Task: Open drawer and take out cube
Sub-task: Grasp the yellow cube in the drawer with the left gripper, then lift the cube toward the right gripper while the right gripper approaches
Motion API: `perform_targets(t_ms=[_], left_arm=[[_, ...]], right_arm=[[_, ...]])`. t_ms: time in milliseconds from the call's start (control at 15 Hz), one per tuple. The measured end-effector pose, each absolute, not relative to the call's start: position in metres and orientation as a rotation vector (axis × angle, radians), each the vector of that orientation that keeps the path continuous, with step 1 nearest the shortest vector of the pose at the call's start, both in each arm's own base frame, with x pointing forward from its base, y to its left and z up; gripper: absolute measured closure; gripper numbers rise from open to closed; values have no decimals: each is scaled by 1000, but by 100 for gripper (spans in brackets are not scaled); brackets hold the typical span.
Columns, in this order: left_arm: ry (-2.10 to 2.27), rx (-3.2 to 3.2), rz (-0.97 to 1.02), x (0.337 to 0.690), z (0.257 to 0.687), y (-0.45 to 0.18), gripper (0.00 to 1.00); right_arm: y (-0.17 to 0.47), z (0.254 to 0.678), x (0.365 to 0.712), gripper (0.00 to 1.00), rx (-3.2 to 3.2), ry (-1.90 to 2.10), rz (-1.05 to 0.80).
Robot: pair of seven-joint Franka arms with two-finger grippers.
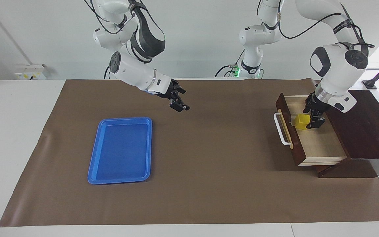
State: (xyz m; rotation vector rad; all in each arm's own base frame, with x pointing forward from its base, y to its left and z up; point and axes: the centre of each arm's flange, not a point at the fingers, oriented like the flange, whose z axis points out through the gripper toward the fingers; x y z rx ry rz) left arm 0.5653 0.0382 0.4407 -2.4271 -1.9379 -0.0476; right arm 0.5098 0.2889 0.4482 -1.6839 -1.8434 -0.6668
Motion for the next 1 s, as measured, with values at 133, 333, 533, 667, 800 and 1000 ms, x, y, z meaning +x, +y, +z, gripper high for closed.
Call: perform_targets(t_ms=[133, 333, 533, 667, 800, 1000], left_arm=[[-1941, -2424, -48, 565, 441, 38, 45], [-1937, -2405, -10, 568, 456, 38, 45], [-1990, -2360, 44, 578, 500, 32, 45], [-2051, -2323, 86, 581, 527, 14, 45], [-2119, -2256, 98, 580, 544, -22, 45], [-2201, -2150, 94, 569, 545, -107, 45]], right_arm=[[310, 450, 508, 0, -1694, -1821, -679], [320, 452, 511, 0, -1686, -1768, -704], [329, 449, 509, 0, -1672, -1774, -697], [336, 447, 516, 0, -1668, -1774, -699], [344, 447, 527, 0, -1662, -1762, -716], [358, 445, 542, 0, -1650, -1749, -737]])
